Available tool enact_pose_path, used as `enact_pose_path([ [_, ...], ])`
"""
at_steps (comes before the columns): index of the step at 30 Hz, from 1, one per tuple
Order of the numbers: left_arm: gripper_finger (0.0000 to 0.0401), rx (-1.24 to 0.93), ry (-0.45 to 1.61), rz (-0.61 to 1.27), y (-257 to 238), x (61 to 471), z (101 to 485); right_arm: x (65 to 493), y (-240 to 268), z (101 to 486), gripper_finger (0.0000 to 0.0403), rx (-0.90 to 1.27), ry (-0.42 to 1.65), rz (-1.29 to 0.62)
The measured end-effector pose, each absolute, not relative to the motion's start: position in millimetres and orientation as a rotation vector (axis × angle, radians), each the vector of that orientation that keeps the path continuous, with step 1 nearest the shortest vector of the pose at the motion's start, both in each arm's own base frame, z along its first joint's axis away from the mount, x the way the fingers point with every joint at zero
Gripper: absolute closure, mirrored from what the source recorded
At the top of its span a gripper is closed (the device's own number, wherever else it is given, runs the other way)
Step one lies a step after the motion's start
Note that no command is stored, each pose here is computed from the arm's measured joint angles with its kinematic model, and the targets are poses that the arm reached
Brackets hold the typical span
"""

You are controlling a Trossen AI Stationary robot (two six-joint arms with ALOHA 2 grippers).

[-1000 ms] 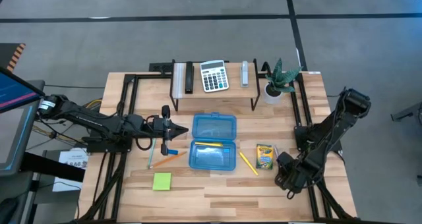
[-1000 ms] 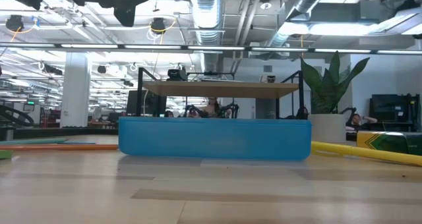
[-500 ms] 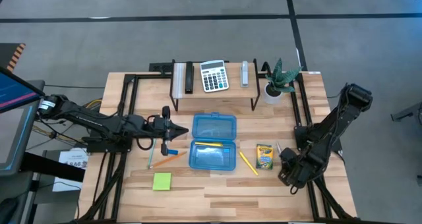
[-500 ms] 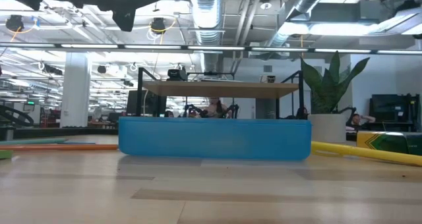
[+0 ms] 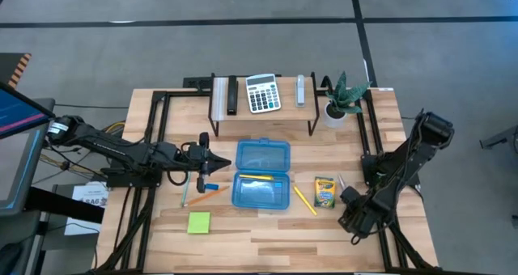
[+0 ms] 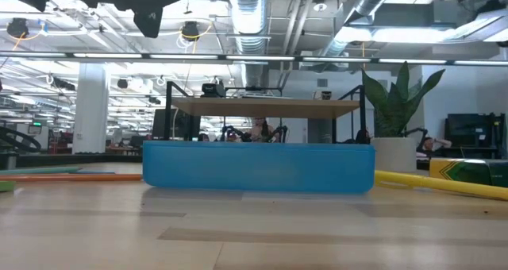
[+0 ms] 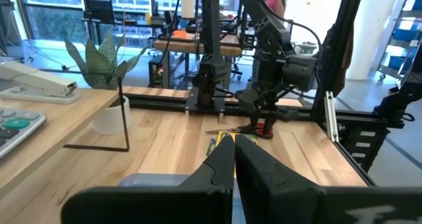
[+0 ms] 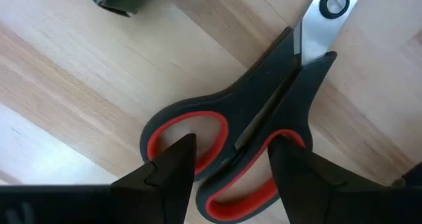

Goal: Pack school essentials
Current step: Put the black scissors into the blue supply box

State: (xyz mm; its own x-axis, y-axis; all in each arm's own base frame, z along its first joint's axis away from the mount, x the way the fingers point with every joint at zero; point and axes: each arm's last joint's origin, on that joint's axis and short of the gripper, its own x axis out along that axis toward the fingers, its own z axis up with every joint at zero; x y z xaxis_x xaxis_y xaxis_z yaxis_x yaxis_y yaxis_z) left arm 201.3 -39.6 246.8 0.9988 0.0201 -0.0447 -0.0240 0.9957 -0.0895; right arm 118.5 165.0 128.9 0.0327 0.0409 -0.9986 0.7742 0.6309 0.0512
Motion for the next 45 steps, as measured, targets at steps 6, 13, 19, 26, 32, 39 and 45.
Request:
enact_pose_path([
  [6, 0.04, -0.084, 0.044, 0.023, -39.6, 201.3, 246.8, 116.7, 163.2, 130.2, 0.0206, 0.754, 1.456, -0.68],
  [13, 0.04, -0.075, 0.044, 0.024, -39.5, 201.3, 246.8, 114.8, 160.3, 135.2, 0.0253, 0.763, 1.452, -0.673],
  [19, 0.04, -0.075, 0.044, 0.024, -39.5, 201.3, 246.8, 115.1, 160.4, 135.9, 0.0301, 0.767, 1.445, -0.672],
  [26, 0.04, -0.075, 0.044, 0.024, -39.5, 201.3, 246.8, 115.4, 159.2, 135.8, 0.0318, 0.764, 1.436, -0.686],
  [32, 0.04, -0.074, 0.044, 0.024, -39.5, 201.3, 246.8, 116.9, 154.7, 135.8, 0.0319, 0.756, 1.407, -0.73],
  [39, 0.04, -0.072, 0.045, 0.024, -39.5, 201.3, 246.7, 116.6, 152.7, 135.6, 0.032, 0.733, 1.384, -0.743],
  [45, 0.04, -0.071, 0.044, 0.036, -39.1, 201.3, 246.7, 116.5, 152.1, 135.6, 0.032, 0.725, 1.373, -0.747],
])
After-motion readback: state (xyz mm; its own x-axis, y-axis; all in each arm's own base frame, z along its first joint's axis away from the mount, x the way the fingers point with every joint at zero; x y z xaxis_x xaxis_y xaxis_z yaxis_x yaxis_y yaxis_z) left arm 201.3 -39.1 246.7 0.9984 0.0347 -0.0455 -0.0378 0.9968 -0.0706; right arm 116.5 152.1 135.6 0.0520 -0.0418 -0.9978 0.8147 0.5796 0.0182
